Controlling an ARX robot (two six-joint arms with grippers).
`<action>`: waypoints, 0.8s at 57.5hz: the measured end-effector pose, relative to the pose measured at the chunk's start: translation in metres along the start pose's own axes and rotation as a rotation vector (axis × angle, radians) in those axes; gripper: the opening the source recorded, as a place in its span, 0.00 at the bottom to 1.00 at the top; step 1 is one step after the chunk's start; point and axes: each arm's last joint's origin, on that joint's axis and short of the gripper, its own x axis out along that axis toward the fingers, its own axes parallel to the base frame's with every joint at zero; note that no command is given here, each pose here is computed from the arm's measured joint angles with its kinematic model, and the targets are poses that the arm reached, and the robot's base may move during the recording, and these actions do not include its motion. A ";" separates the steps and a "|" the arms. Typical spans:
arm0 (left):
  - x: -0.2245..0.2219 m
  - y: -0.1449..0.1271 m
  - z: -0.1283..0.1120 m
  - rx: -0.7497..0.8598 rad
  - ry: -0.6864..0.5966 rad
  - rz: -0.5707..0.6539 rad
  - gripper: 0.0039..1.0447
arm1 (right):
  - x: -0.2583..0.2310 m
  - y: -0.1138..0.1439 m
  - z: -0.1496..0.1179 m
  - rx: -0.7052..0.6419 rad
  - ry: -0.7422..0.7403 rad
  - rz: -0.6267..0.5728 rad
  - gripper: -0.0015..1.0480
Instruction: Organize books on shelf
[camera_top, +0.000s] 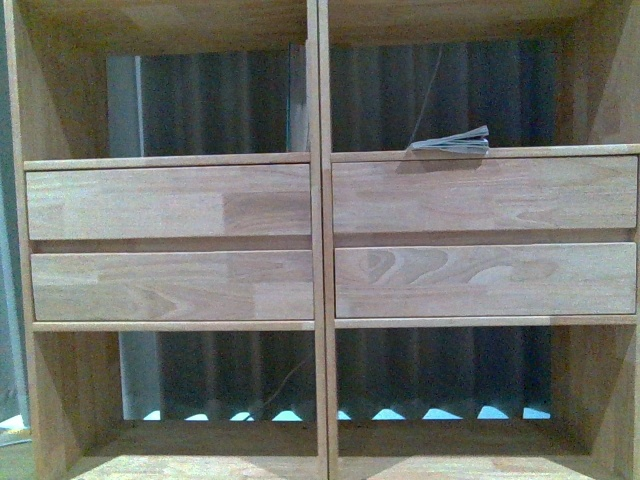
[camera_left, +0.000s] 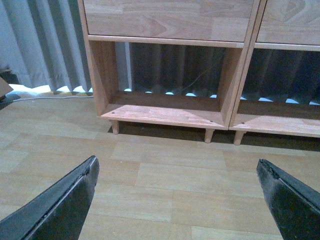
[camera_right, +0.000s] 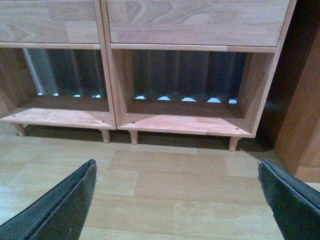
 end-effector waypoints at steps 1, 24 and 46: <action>0.000 0.000 0.000 0.000 0.000 0.000 0.93 | 0.000 0.000 0.000 0.000 0.000 0.000 0.93; 0.000 0.000 0.000 0.000 0.000 0.000 0.93 | 0.000 0.000 0.000 0.000 0.000 0.000 0.93; 0.000 0.000 0.000 0.000 0.000 0.000 0.93 | 0.000 0.000 0.000 0.000 0.000 0.000 0.93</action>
